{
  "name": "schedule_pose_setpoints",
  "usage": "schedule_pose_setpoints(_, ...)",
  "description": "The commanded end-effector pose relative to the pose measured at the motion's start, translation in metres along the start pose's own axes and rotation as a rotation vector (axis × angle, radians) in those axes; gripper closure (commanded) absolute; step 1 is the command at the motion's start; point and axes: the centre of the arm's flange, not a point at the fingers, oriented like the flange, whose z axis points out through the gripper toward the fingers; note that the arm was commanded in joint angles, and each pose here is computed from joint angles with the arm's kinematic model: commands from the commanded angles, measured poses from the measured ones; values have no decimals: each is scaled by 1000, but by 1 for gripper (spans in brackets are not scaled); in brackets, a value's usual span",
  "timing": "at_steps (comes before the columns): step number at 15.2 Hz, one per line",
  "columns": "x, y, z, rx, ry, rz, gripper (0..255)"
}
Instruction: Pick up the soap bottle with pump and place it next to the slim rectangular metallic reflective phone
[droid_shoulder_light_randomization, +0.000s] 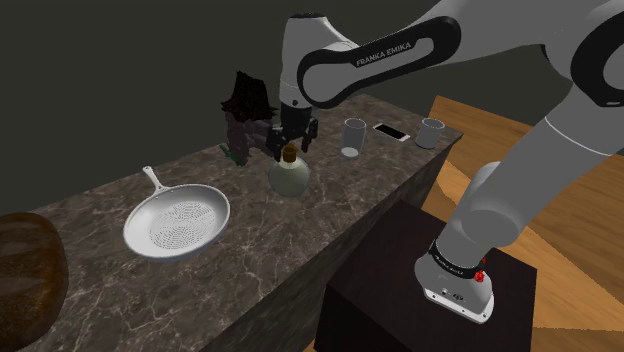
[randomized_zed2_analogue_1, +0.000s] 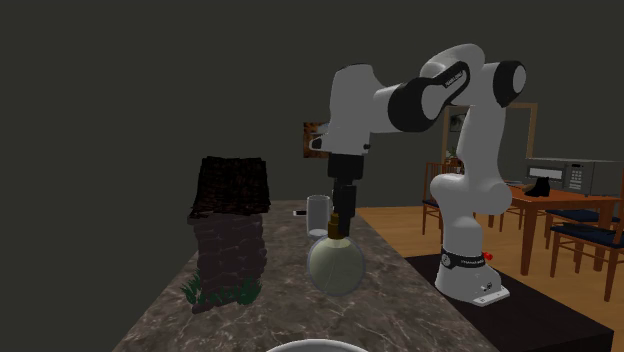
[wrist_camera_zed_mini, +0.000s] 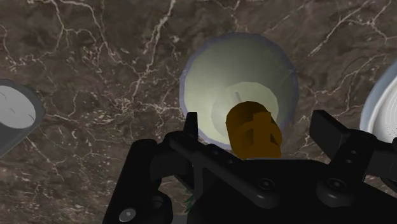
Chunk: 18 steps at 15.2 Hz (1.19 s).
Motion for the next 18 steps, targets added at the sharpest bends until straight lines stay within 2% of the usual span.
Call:
schedule_pose_setpoints(1,0,0,0,0,0,0,0)
schedule_pose_setpoints(2,0,0,0,0,0,0,255)
schedule_pose_setpoints(11,0,0,0,0,0,0,255)
schedule_pose_setpoints(18,3,-2,-37,0,0,0,255)
